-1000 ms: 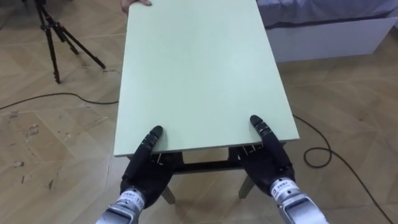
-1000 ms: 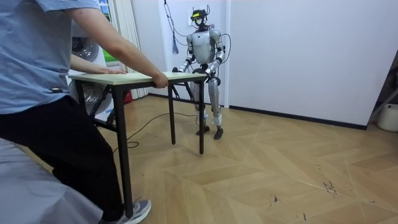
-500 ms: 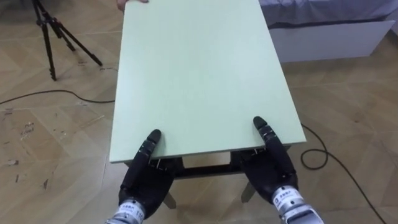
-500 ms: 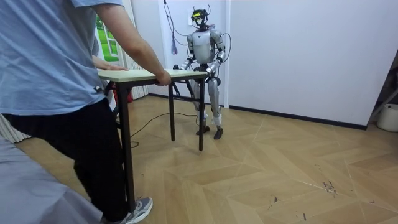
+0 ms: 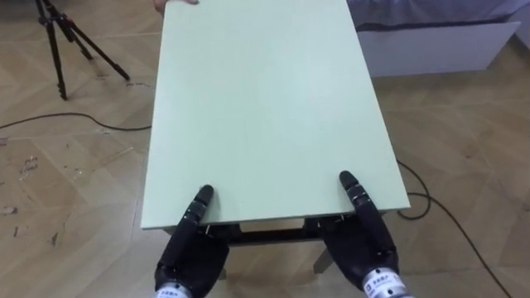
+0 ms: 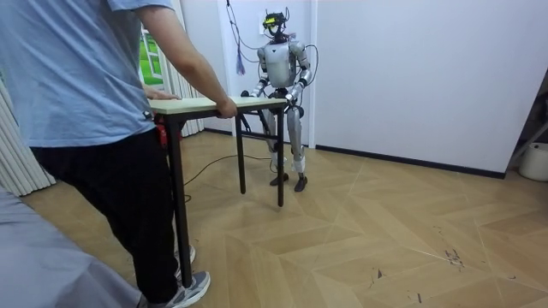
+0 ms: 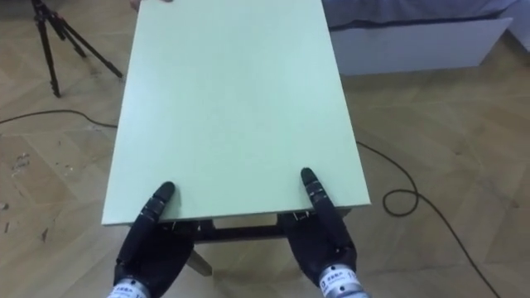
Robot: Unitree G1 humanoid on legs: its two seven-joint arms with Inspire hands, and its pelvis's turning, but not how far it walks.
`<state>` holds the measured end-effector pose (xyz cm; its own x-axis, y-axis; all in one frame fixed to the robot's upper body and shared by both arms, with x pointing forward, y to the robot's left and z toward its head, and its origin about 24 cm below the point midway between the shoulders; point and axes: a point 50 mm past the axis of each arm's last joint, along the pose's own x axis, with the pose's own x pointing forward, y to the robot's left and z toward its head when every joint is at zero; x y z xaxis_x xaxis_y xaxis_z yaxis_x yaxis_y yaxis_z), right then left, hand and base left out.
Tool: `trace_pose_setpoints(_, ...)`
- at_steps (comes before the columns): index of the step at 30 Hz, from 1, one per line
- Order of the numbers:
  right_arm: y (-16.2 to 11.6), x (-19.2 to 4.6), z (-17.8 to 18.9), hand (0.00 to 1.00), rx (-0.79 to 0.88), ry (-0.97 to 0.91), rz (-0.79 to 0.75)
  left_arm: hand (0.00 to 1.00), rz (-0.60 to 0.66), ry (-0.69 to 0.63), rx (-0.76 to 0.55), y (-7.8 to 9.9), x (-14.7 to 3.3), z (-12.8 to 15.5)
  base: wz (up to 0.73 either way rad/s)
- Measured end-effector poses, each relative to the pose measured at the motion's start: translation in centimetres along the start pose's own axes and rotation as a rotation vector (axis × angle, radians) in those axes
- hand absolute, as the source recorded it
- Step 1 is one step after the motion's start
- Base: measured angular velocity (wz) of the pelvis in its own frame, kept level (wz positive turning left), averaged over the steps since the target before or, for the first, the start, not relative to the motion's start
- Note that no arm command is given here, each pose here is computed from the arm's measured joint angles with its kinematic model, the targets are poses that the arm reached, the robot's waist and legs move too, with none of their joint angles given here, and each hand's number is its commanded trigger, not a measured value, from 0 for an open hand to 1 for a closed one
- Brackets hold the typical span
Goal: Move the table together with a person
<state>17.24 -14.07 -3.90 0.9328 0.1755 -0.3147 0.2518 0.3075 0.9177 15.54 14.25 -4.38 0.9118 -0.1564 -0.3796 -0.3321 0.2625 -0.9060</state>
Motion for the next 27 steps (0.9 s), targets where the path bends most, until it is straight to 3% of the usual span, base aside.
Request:
trace_pose_setpoints(16, -0.3, -0.6, -0.5, 1.00, 0.022, 0.013, 0.010, 1.00, 0.016, -0.020, -0.022, 0.4, -1.0, -0.8, -0.12)
trace_pose_setpoints(27, 1.0, 0.5, 0.7, 1.00, 0.014, -0.046, 0.070, 1.00, -0.046, 0.003, 0.023, -2.0, 1.4, -0.5, 0.18)
